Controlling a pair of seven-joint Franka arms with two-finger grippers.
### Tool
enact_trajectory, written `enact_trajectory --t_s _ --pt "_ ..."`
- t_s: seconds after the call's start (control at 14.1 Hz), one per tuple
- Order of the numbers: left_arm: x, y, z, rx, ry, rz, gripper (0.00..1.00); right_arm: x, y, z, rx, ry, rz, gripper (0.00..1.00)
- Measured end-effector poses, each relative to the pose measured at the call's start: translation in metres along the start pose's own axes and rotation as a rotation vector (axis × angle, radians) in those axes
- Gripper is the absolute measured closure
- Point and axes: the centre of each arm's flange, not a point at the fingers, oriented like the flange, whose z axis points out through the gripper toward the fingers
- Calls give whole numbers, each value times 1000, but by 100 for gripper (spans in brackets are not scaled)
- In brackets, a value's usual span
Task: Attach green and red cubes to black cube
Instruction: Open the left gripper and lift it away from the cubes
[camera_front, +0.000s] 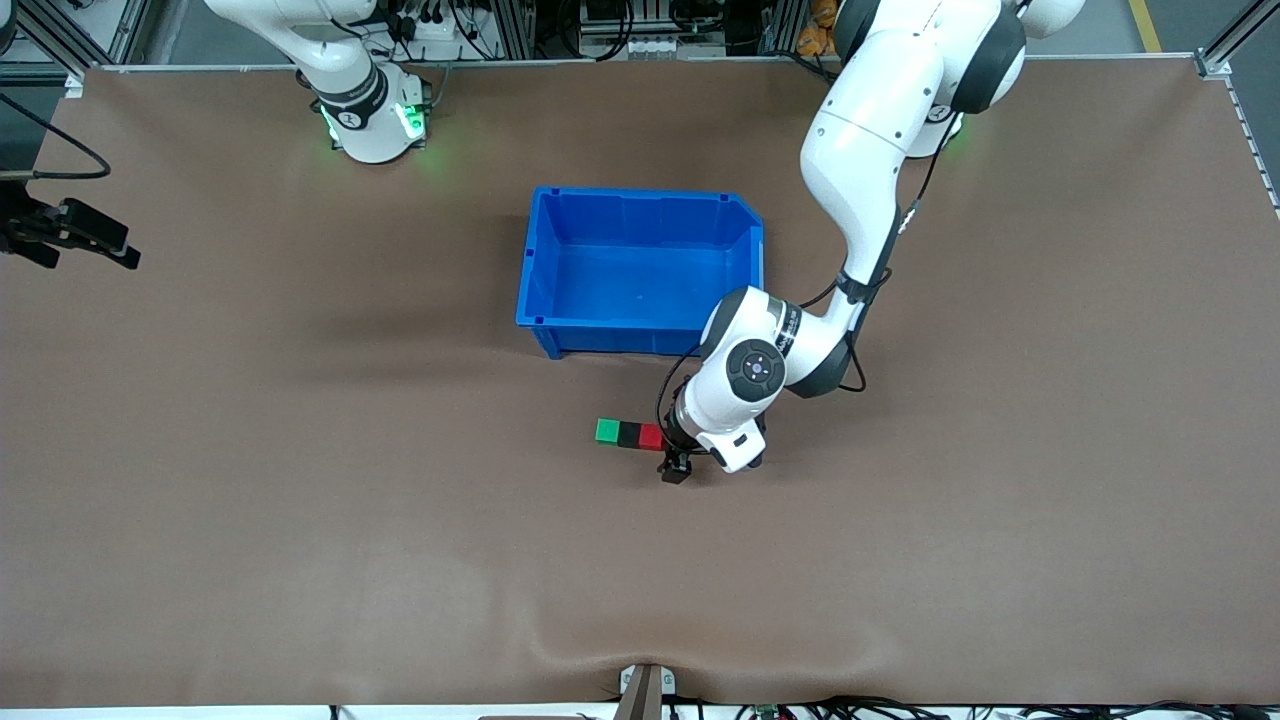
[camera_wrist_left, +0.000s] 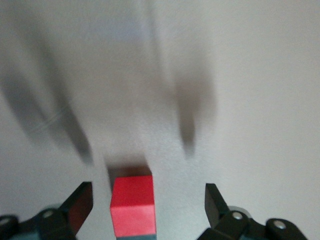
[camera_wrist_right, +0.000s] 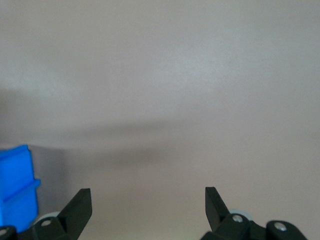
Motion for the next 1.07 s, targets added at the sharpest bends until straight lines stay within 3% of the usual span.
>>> enact_trajectory --t_s 0.21,0.5,1.07 --pt "-1 11 -51 -21 58 63 0 1 -1 -13 7 29 37 0" --pt "15 20 -141 8 119 257 0 10 2 -28 12 62 50 0" --pt "135 16 -302 85 138 683 0 34 9 -21 -1 -34 96 0"
